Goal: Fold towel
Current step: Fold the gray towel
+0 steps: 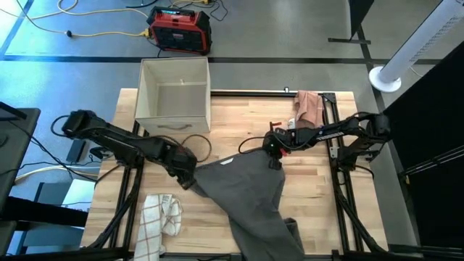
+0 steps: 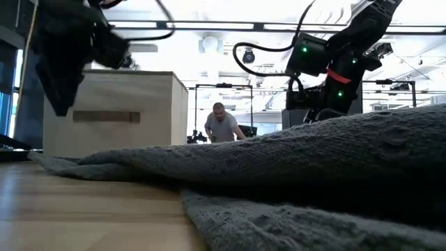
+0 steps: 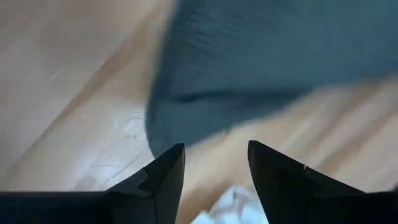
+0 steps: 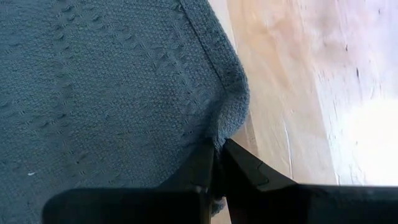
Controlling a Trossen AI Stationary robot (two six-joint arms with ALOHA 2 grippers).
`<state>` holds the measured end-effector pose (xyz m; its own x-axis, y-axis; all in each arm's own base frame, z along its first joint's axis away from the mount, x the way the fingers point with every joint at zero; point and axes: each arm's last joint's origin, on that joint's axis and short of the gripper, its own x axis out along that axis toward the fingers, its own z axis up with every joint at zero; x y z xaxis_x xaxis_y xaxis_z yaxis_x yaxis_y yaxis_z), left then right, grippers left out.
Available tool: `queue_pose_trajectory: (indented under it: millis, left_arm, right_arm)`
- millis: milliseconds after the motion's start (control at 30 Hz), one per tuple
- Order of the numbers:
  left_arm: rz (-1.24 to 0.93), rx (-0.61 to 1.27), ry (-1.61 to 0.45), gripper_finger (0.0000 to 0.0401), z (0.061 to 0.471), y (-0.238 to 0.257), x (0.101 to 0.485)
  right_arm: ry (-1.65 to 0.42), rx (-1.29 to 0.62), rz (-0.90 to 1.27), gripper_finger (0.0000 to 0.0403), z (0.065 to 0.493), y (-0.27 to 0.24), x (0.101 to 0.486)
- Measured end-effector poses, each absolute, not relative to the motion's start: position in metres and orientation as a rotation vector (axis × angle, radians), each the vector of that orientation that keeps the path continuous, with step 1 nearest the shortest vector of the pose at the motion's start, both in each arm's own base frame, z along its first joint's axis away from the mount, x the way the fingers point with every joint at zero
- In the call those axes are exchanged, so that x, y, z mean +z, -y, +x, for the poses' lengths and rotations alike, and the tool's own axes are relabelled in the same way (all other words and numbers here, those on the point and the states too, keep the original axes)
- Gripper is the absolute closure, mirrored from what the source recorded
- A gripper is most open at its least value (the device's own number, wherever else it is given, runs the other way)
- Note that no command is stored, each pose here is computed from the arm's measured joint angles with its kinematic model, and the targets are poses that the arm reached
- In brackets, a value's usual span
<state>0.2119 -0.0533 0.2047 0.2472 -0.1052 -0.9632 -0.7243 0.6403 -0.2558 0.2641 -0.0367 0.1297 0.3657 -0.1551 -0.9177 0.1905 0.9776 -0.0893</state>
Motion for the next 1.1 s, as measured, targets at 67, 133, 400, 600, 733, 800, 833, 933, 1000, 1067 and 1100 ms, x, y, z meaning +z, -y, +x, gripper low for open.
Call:
queue_pose_trajectory:
  millis: [67, 133, 400, 600, 733, 800, 833, 933, 1000, 1067, 1100]
  left_arm:
    - [-0.899, 0.539, -1.236, 0.0233, 0.207, 0.054, 0.193]
    - [-0.955, 0.583, -1.215, 0.0233, 0.203, 0.058, 0.181]
    - [-0.921, 0.716, -1.207, 0.0233, 0.199, 0.062, 0.163]
    - [-0.872, 0.719, -1.275, 0.0233, 0.201, 0.068, 0.15]
    - [-0.839, 0.721, -1.319, 0.0233, 0.202, 0.072, 0.142]
    - [-0.827, 0.725, -1.327, 0.0237, 0.203, 0.073, 0.139]
    - [-0.821, 0.727, -1.33, 0.0242, 0.203, 0.074, 0.138]
    - [-0.796, 0.722, -1.341, 0.0285, 0.203, 0.074, 0.137]
    - [-0.776, 0.7, -1.347, 0.0338, 0.202, 0.074, 0.138]
    - [-0.765, 0.676, -1.344, 0.0381, 0.201, 0.073, 0.141]
    - [-0.769, 0.671, -1.34, 0.0382, 0.2, 0.073, 0.143]
  right_arm:
    - [-1.174, -0.223, 0.034, 0.0395, 0.264, 0.037, 0.13]
    - [-1.173, -0.223, 0.033, 0.0395, 0.264, 0.037, 0.13]
    - [-1.164, -0.235, 0.05, 0.0395, 0.265, 0.036, 0.13]
    - [-1.162, -0.237, 0.062, 0.0395, 0.265, 0.036, 0.131]
    - [-1.161, -0.24, 0.073, 0.0395, 0.265, 0.036, 0.131]
    - [-1.16, -0.243, 0.077, 0.0395, 0.265, 0.036, 0.131]
    - [-1.16, -0.243, 0.077, 0.0395, 0.265, 0.036, 0.131]
    - [-1.16, -0.241, 0.078, 0.0395, 0.265, 0.036, 0.131]
    - [-1.159, -0.243, 0.091, 0.0395, 0.265, 0.036, 0.131]
    - [-1.153, -0.267, 0.112, 0.0395, 0.265, 0.036, 0.131]
    - [-1.147, -0.279, 0.114, 0.0395, 0.265, 0.035, 0.133]
